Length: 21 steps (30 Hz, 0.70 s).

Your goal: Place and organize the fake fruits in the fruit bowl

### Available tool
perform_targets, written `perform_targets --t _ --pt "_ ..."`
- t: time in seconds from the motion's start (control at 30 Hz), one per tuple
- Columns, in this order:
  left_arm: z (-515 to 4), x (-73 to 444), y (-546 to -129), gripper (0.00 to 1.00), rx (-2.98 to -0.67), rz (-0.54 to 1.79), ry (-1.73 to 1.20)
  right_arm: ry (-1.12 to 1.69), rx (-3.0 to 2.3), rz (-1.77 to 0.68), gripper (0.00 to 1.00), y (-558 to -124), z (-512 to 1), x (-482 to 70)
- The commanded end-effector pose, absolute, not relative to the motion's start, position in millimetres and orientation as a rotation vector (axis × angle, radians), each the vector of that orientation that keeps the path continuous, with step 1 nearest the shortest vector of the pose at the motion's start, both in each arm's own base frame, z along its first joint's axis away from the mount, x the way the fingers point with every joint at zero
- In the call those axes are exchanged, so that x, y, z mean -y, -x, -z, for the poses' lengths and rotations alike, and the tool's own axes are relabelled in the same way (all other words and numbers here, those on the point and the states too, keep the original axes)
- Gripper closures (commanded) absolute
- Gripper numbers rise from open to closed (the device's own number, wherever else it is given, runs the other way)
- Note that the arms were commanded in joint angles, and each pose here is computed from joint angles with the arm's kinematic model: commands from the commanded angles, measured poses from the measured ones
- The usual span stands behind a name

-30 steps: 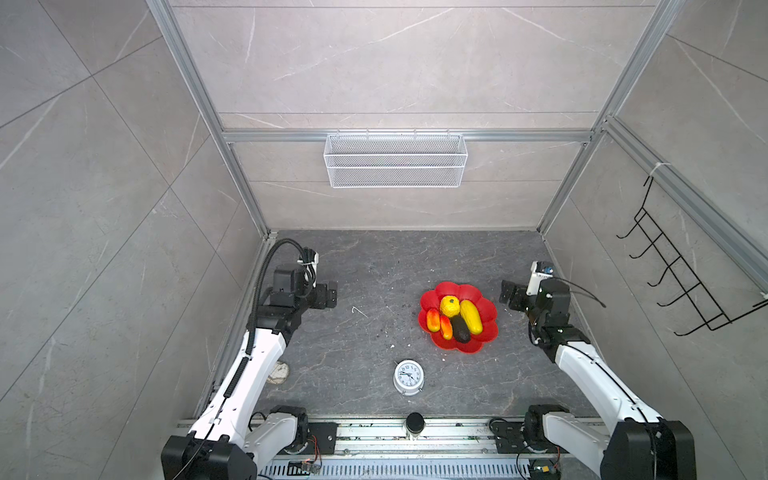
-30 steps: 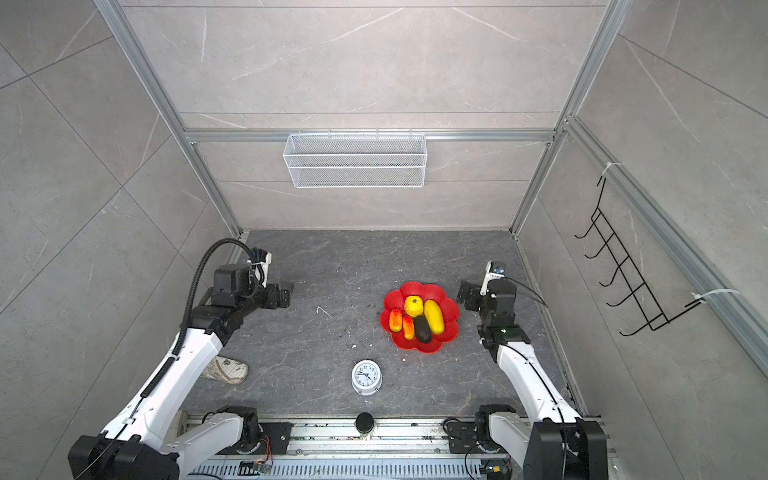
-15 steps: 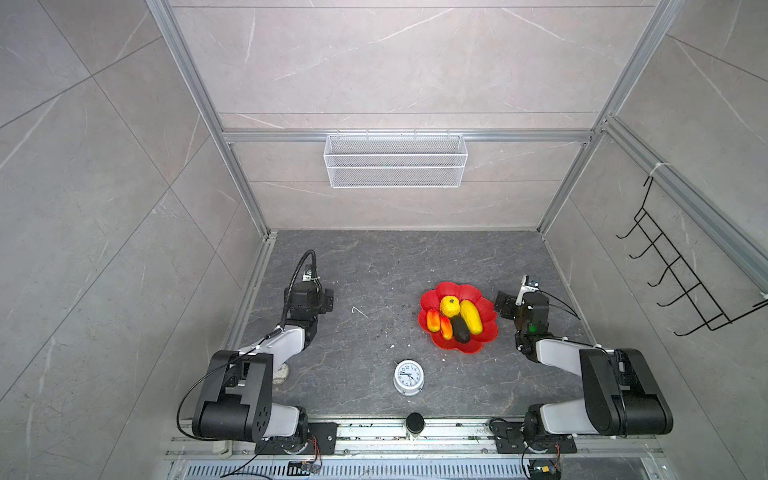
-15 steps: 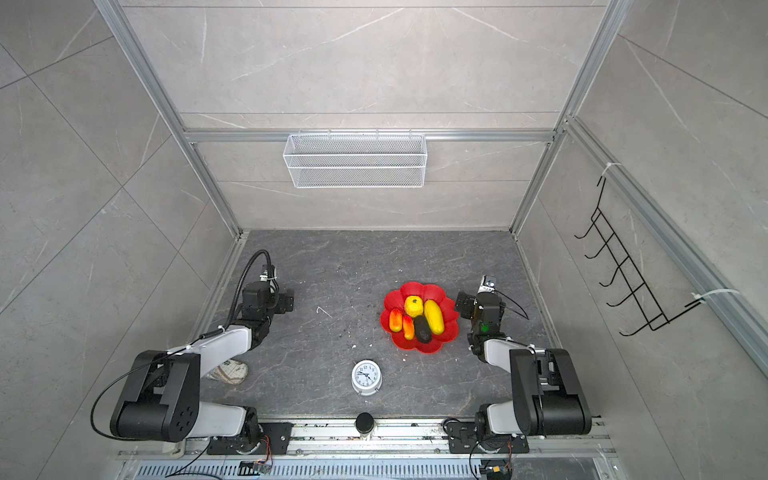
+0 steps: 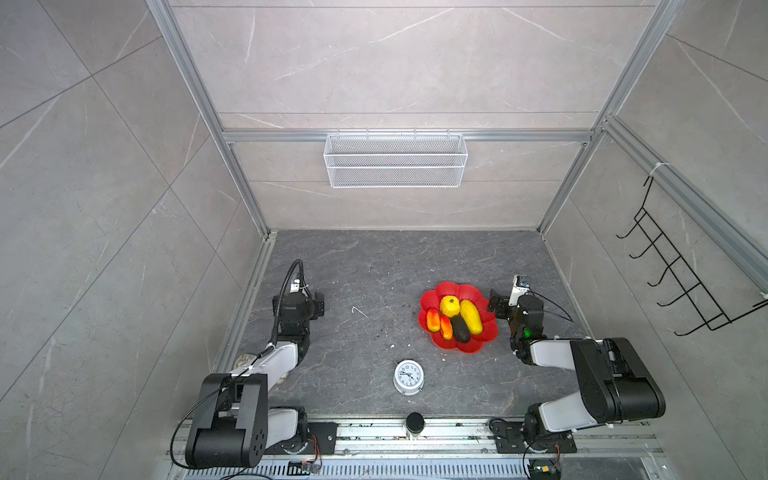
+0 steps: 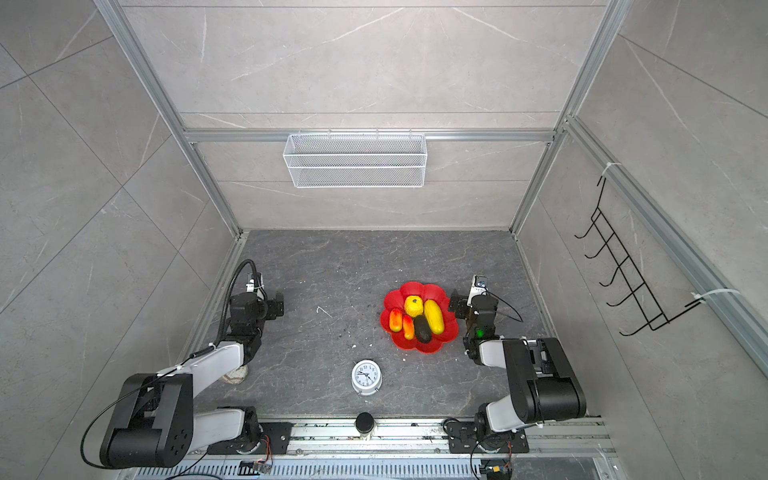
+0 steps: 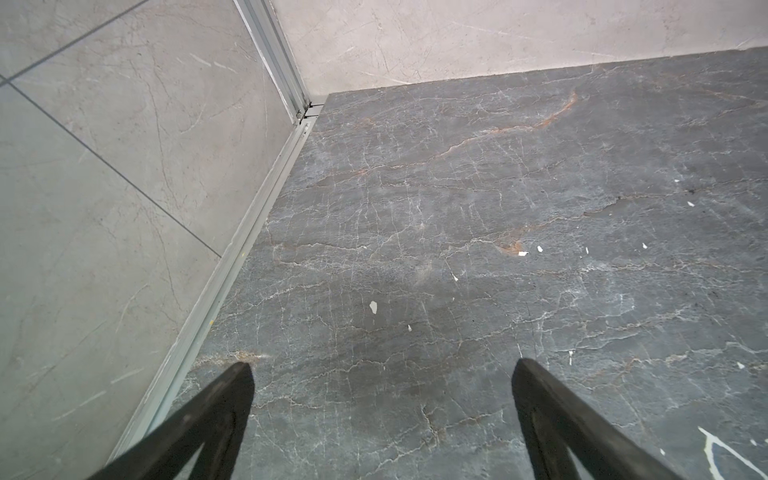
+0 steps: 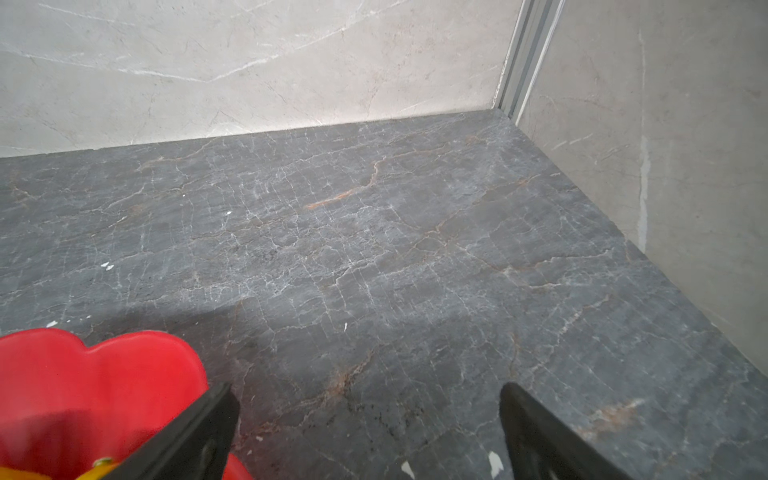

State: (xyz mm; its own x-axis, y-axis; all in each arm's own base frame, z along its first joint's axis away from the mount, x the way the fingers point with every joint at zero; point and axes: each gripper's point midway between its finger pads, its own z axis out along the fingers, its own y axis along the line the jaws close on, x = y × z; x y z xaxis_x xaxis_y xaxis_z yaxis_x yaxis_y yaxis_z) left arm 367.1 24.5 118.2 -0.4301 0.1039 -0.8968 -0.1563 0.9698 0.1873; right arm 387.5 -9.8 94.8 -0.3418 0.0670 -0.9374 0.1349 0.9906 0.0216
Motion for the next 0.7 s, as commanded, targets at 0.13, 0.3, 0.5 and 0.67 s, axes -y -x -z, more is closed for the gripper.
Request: perform_targets --t 0.13,0.3,0.5,0.67 --pt "-111.6 -27.6 -377.1 0.0 -1.919 -0.178 0.114 -0.123 -1.905 0.069 0.0 -387.1 -96.6 7.5" --pt "-90.8 -36.6 -386.5 0.0 -1.964 -0.1 0.154 -0.121 -1.906 0.067 0.0 -387.3 -96.2 7.0" --pt "-85.9 -29.9 -385.1 0.0 -1.96 -0.092 0.111 -0.117 -1.907 0.066 0.0 -387.6 -96.0 6.0" --pt "-85.4 -30.0 -384.5 0.0 -1.962 -0.092 0.11 -0.095 -1.909 0.053 0.0 -388.3 -95.4 2.9"
